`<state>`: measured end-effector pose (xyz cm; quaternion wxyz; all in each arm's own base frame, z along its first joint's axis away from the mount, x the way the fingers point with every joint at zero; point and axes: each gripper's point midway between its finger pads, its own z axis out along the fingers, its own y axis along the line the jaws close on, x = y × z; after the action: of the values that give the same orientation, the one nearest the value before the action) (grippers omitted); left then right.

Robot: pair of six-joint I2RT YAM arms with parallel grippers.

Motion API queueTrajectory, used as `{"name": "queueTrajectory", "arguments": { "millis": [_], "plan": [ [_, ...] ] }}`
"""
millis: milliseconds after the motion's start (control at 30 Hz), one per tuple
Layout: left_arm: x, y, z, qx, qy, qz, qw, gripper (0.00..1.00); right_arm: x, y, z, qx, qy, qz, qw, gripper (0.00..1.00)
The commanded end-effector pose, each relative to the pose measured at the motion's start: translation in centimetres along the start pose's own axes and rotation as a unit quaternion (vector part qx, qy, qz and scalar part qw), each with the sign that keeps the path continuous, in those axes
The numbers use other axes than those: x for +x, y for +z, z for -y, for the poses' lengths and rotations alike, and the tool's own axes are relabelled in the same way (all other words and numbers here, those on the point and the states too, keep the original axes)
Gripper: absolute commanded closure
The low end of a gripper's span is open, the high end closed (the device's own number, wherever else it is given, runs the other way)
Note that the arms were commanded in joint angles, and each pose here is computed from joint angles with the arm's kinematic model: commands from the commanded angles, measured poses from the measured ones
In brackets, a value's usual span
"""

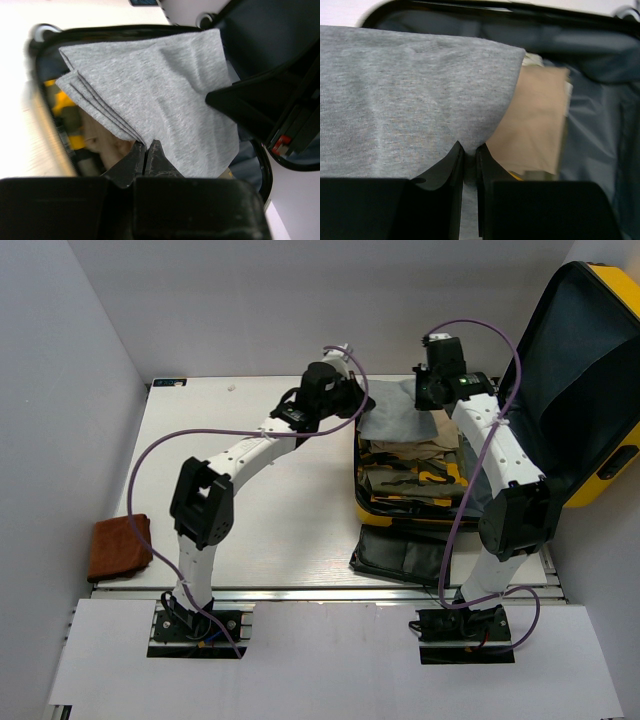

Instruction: Pack the luggage

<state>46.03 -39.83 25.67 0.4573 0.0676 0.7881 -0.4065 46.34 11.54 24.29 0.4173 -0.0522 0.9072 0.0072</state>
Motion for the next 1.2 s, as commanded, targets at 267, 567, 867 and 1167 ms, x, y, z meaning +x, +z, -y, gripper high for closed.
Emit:
{"name": "queueTrajectory", "arguments": {
  "millis": [267,567,867,1167],
  "plan": [
    [2.8,7.4,0.4,-0.007,0.023,-0.042,0.999,1.00,1.6,2.5,7.8,0.035,0.059,-0.010,0.998,1.00],
    [4.7,9.1,-3.6,-0.070,0.040,-0.043,0.996,1.00,4.8,6.3,8.0,0.025,0.046,-0.070,0.996,0.82],
    [0.0,5.7,1.0,-0.020,0.068,-0.010,0.997,0.37,0.5,0.7,7.7,0.013,0.046,-0.003,0.999,0.11],
    [-4.2,-3.9,4.8,-0.022,0.080,0.013,0.996,0.02,-0.7,-7.1,6.4,-0.021,0.064,0.077,0.995,0.11]
  ]
}}
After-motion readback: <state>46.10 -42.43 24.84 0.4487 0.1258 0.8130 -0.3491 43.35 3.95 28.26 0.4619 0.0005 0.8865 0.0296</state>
